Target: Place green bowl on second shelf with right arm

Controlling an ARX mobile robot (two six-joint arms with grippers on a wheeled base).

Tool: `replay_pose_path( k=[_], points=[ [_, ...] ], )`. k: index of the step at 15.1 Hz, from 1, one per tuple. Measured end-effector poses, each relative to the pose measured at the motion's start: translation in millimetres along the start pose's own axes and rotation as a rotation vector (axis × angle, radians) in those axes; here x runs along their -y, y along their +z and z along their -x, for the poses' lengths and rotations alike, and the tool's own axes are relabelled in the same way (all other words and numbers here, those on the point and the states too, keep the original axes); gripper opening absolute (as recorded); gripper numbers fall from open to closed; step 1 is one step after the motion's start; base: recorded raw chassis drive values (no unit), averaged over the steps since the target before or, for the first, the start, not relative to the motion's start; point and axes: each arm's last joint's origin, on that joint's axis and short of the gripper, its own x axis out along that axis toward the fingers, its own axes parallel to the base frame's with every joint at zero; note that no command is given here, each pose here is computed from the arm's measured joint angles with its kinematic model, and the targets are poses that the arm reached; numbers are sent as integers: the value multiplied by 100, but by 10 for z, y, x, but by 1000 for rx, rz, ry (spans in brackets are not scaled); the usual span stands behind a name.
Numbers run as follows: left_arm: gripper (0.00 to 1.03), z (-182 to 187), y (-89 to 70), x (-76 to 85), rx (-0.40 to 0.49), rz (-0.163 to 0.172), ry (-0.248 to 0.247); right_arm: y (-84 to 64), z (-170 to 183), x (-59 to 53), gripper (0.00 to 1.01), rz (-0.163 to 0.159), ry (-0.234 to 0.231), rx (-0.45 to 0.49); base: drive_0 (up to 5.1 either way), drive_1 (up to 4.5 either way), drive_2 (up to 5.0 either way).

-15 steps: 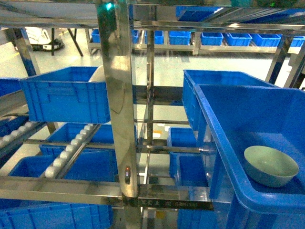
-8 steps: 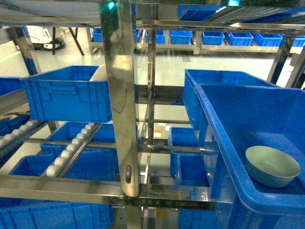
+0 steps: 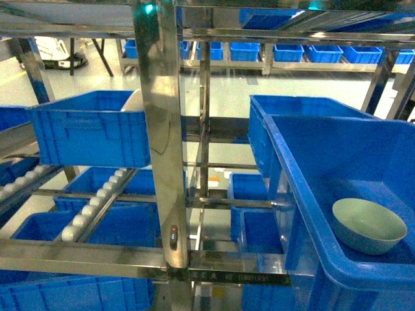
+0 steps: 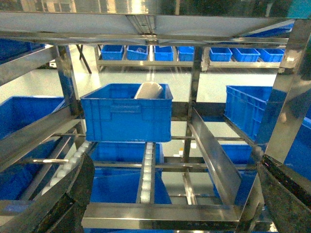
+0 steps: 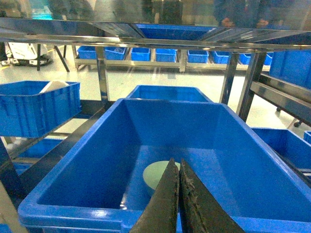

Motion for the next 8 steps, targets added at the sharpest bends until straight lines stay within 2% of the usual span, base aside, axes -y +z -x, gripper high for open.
replay_pose_path(
  k=[3, 4, 8],
  points=[
    [98, 0, 0, 0, 0, 0, 0, 0, 0, 0, 2, 0, 0, 0, 0, 0, 0],
    [98, 0, 0, 0, 0, 0, 0, 0, 0, 0, 13, 1, 0, 0, 0, 0, 0],
    [98, 0, 0, 0, 0, 0, 0, 0, 0, 0, 66, 1, 0, 0, 0, 0, 0]
  ],
)
